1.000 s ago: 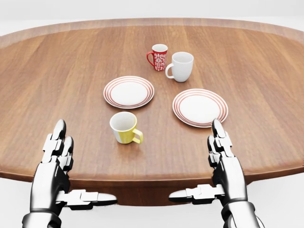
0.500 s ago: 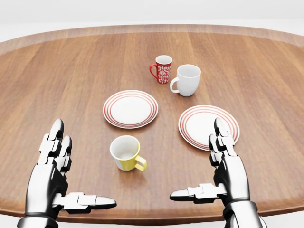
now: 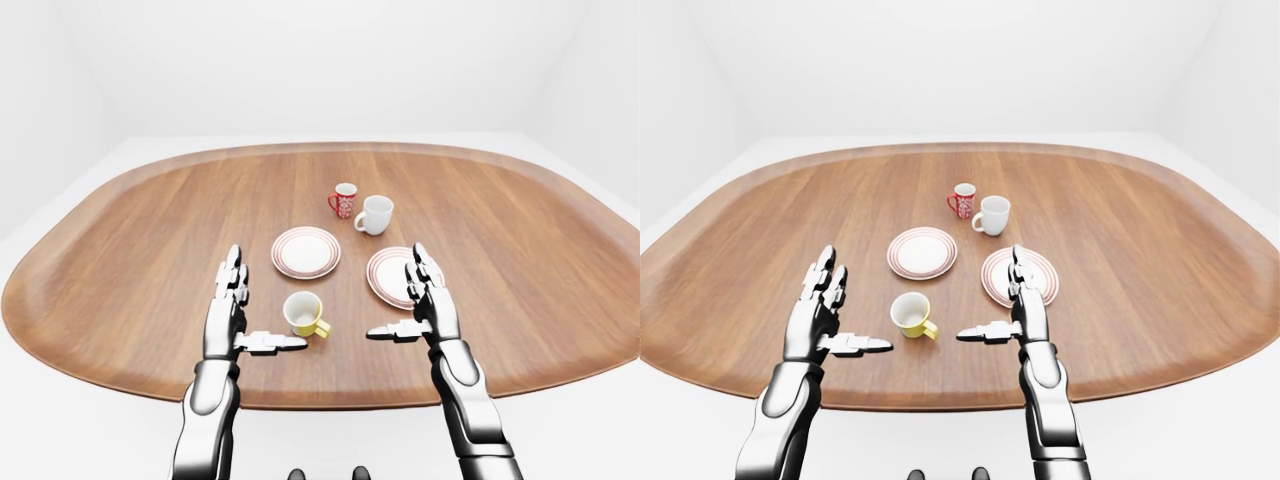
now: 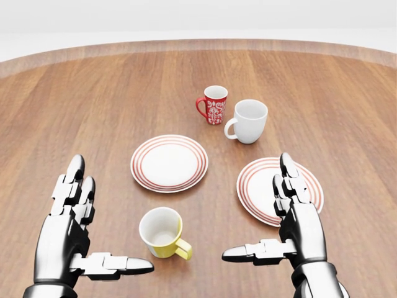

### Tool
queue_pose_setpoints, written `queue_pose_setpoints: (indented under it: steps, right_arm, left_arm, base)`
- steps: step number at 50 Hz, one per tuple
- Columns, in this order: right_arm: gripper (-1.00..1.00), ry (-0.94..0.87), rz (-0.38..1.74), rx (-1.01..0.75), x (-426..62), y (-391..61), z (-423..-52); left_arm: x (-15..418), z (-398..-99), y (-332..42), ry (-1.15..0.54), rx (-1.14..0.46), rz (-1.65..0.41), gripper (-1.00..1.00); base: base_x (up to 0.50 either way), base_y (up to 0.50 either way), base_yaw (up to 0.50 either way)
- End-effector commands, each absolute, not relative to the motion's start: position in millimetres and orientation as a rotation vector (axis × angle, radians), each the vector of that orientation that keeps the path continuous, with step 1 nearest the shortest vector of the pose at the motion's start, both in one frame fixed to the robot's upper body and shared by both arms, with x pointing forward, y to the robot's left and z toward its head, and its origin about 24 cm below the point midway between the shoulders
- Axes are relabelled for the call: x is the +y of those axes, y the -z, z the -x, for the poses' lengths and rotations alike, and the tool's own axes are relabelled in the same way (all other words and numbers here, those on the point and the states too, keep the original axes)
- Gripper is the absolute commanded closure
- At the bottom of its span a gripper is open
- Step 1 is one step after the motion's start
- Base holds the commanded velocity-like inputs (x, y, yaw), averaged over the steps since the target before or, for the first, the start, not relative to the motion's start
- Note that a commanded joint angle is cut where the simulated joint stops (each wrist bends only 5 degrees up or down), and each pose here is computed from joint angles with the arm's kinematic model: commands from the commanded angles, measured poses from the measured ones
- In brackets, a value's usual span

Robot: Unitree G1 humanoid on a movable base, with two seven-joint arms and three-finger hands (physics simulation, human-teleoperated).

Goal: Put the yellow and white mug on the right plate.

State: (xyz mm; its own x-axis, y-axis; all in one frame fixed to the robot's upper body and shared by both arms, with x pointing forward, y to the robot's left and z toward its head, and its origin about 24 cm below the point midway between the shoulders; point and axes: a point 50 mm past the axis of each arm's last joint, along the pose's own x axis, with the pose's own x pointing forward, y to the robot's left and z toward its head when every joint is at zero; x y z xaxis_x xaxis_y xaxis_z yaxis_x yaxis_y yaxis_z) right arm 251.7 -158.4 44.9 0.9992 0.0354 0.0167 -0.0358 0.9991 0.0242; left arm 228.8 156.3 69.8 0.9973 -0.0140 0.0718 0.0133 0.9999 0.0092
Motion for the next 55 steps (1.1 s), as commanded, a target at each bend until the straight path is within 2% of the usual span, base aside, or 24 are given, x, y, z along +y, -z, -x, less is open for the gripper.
queue_pose_setpoints:
  steps: [1,10,20,30,44,51,55]
  right_arm:
    - [-1.00,-0.038,-0.021,-0.021,-158.6,-45.0,-251.9]
    - [-1.00,-0.035,-0.022,-0.016,-158.4,-44.0,-253.0]
    - [-1.00,-0.031,-0.025,-0.018,-160.2,-45.4,-252.1]
    - [-1.00,-0.027,-0.015,-0.008,-159.0,-44.1,-252.7]
    - [-1.00,-0.042,-0.009,-0.013,-155.0,-44.5,-255.4]
    - [-1.00,-0.029,-0.008,-0.001,-156.8,-41.1,-257.8]
    - [-1.00,-0.031,-0.005,-0.008,-156.9,-42.7,-257.8]
  left_arm:
    - [154.5,-227.2,-72.3,0.018,-0.083,-0.010,-1.00]
    - [154.3,-227.8,-71.3,0.020,-0.078,-0.010,-1.00]
    - [152.3,-226.6,-72.9,0.025,-0.085,-0.015,-1.00]
    - [152.0,-224.5,-76.0,0.028,-0.098,-0.018,-1.00]
    - [153.1,-221.3,-81.4,0.022,-0.120,-0.019,-1.00]
    - [153.6,-219.9,-83.1,0.020,-0.127,-0.020,-1.00]
    - [154.2,-219.2,-84.2,0.019,-0.131,-0.019,-1.00]
  base:
    - [0.50,0.00,0.00]
    - [0.46,0.00,0.00]
    - [0.05,0.00,0.00]
    - [0.45,0.00,0.00]
    - [0.00,0.00,0.00]
    - [0.46,0.00,0.00]
    - [0.00,0.00,0.00]
